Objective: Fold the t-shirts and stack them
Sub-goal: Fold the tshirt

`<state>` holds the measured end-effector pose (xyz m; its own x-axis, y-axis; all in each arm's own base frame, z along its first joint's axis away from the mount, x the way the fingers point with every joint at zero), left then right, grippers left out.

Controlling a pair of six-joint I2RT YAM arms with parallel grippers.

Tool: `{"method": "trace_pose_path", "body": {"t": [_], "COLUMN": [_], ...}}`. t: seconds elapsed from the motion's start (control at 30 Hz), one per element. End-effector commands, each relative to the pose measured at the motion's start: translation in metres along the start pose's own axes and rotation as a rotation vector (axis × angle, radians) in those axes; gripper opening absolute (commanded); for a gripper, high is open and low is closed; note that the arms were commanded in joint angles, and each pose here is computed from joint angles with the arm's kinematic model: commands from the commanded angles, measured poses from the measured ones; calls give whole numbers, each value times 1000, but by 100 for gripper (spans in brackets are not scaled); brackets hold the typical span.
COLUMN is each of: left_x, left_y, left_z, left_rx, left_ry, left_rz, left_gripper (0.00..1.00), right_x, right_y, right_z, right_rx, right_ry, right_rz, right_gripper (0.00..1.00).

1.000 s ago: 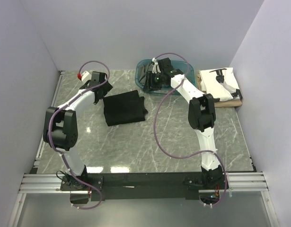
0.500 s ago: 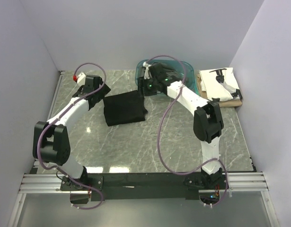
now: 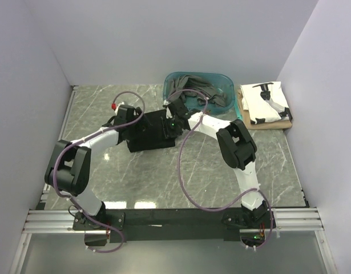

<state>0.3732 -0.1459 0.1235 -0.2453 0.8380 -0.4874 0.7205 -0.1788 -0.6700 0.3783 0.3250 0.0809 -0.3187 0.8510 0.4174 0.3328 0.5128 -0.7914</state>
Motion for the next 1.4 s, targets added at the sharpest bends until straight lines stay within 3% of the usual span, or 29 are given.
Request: {"method": "trace_pose_path", "body": {"t": [0.0,0.27,0.47,0.63,0.83,0.97,1.1,1.27,1.3,1.37], "left_x": [-5,24,42,41,8,21,49,50,55,52], "left_y": [-1,-22,-65,-107,-150,-150,-122,-91,-80,-69], "left_z": [17,82,140,163,124,90,45,-3,-5,-19], "left_rx": [25,124,202,239,114,-57,-100,-219,-181,-196], "left_ry": [5,50,85,81,112,90,-10,-80,-89,-87], "left_rz": [44,-25,-75,-34,44,-110,-218,-147,-158,-154], "left_gripper": [99,99,100,99,99,99,99,99,98,92], "right_x": [4,-4,-15,-15,7,29,24,36,30,31], "right_y": [-8,-32,-64,-105,-151,-161,-134,-107,-87,-81], "right_z": [17,85,149,166,143,95,47,-11,-9,-27], "right_rx": [-15,25,54,21,-113,-218,-206,-240,-187,-197], "right_ry": [-31,-21,-5,-27,-50,-64,-16,-40,-37,-29], "right_rz": [-14,-19,20,32,-46,-72,8,14,39,48], "right_gripper": [48,48,48,49,52,53,52,51,51,50]}}
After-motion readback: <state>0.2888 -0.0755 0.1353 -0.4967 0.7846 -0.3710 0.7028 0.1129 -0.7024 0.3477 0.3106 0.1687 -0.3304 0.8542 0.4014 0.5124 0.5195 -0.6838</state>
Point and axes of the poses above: each gripper's point midway between its finger pads, its own y axis out along the fingers, its own x axis along the line the jaws close on, z = x × y, the point moved 5 cm from there along -y, back along the fingers, and after that the axes turned 7 degrees about y, right-handed, at the moved point
